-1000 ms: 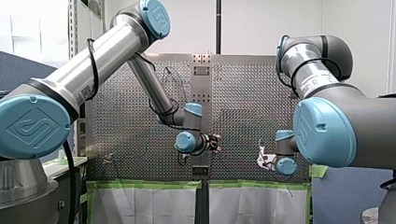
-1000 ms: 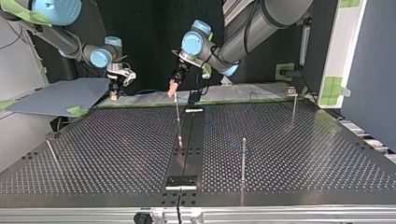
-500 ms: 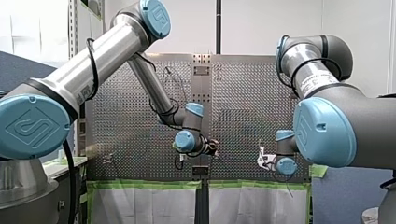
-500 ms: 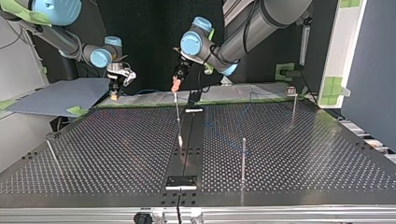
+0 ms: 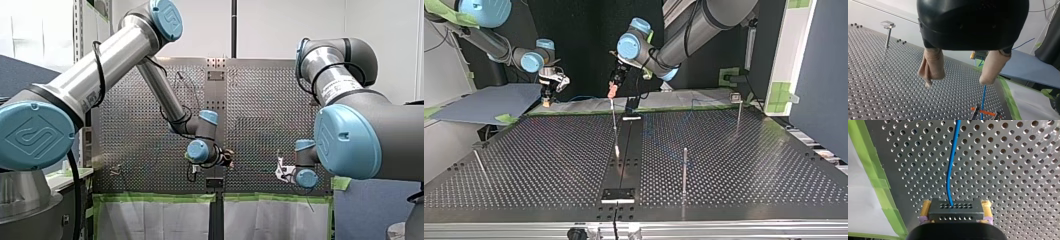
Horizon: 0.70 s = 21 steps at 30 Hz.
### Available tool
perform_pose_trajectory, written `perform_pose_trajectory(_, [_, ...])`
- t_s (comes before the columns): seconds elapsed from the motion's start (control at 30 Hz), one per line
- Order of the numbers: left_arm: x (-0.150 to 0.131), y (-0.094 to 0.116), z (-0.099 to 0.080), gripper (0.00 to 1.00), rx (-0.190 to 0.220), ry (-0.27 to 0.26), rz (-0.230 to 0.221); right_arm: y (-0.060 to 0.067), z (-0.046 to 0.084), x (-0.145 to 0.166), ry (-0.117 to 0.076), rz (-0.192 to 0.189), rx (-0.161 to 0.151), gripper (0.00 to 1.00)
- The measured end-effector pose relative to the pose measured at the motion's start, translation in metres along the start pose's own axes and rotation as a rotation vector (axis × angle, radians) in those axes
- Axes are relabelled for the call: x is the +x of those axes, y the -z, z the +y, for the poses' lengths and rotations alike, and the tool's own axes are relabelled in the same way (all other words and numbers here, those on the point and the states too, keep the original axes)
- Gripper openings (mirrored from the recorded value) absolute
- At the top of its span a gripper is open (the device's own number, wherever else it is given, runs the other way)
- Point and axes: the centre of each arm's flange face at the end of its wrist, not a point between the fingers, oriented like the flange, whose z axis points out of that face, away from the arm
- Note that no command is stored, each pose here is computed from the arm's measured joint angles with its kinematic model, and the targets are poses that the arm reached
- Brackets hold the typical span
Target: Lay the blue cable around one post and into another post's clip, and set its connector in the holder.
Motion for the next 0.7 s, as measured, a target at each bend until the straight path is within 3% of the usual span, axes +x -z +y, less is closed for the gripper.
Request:
perform_pose_trajectory(0.23, [0.002,0.002,0.003,1.0,-0.019,0.013,0.018,0.0,0.0,0.0,0.0,0.0,0.0,0.02])
perform_pose_trajectory(0.5, [0.007,0.009,0.006,1.0,-0.051,0.018,0.078,0.0,0.001,0.0,0.0,0.001,-0.001,0.02])
perform_pose_trajectory(0.7, [0.008,0.011,0.008,1.0,-0.067,0.017,0.088,0.0,0.001,-0.001,-0.001,0.0,-0.001,0.02])
